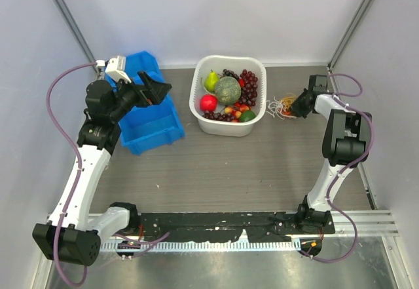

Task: Untangle the cables

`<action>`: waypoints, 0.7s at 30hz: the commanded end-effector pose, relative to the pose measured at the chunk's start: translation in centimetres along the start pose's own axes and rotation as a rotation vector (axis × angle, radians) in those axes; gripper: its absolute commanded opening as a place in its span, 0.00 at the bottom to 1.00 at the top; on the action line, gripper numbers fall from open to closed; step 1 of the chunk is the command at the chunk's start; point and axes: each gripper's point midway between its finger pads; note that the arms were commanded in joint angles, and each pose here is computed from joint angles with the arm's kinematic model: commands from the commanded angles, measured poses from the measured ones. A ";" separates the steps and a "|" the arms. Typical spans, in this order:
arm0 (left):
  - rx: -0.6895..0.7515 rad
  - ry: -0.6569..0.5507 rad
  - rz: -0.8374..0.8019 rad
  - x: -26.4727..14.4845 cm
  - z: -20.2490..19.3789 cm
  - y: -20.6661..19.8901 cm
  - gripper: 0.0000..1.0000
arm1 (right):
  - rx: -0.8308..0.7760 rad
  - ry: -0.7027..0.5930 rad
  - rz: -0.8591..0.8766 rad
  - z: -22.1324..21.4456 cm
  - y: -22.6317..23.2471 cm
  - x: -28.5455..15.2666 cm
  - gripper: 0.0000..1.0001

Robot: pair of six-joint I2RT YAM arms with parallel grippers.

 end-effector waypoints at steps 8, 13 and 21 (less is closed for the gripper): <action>0.019 -0.032 -0.023 0.4 0.7 -0.3 1.00 | -0.012 -0.008 -0.034 -6.8 -2.9 -8.3 0.01; 0.005 -0.042 -0.048 0.2 1.0 -0.9 1.00 | -0.124 0.060 0.028 -14.7 -5.5 -13.8 0.01; -0.005 -0.021 -0.045 0.7 0.3 -0.6 1.00 | -0.281 0.349 0.346 -29.0 -5.5 -19.9 0.01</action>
Point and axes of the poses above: each gripper's point midway between its finger pads, its own x axis out along the fingers, its own y axis along the line the jaws close on, z = x × y, and after that the axes turned 13 degrees about x, right-handed
